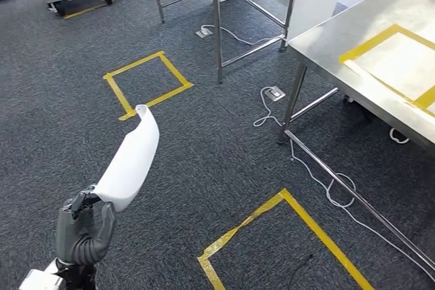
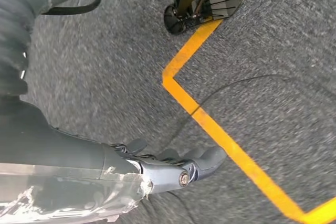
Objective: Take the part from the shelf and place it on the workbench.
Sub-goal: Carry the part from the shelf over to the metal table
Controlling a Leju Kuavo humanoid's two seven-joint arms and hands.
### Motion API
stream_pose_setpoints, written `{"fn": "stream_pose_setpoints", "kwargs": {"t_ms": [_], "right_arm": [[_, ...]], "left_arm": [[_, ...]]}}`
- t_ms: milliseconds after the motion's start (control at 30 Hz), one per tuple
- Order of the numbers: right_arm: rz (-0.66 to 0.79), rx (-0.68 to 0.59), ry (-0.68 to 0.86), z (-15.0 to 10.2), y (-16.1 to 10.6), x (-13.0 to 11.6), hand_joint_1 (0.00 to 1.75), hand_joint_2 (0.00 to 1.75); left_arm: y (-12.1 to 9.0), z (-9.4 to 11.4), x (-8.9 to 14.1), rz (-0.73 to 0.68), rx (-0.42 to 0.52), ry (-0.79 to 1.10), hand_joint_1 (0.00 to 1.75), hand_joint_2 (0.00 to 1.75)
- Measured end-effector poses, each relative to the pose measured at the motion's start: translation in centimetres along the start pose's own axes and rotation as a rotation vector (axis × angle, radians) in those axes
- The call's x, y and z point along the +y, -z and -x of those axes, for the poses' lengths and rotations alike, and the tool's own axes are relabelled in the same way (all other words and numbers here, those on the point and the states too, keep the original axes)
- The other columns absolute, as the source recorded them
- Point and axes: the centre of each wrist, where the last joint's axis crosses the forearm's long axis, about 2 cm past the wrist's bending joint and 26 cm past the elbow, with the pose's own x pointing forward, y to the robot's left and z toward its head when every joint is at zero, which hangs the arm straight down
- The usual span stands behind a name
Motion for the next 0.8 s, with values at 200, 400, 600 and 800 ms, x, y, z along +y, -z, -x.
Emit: {"fn": "stream_pose_setpoints", "kwargs": {"t_ms": [200, 400, 600, 800], "right_arm": [[-0.059, -0.035, -0.051, -0.4, 0.1, 0.2, 0.00, 1.75], [-0.133, -0.044, -0.204, -0.1, -0.4, 1.3, 0.00, 1.75], [-0.141, -0.116, -0.201, -0.9, -0.4, 2.0, 0.00, 1.75], [-0.121, -0.149, -0.123, -1.3, -0.1, 1.6, 0.00, 1.75]], "left_arm": [[-0.1, -0.3, 0.4, -0.050, -0.028, -0.038, 1.75, 1.75], [-0.3, -1.7, 0.6, -0.105, -0.034, -0.038, 1.75, 1.75], [-0.2, -1.9, 2.0, -0.105, -0.040, -0.088, 1.75, 1.75], [0.5, -1.6, 1.7, -0.102, -0.034, -0.069, 1.75, 1.75]]}}
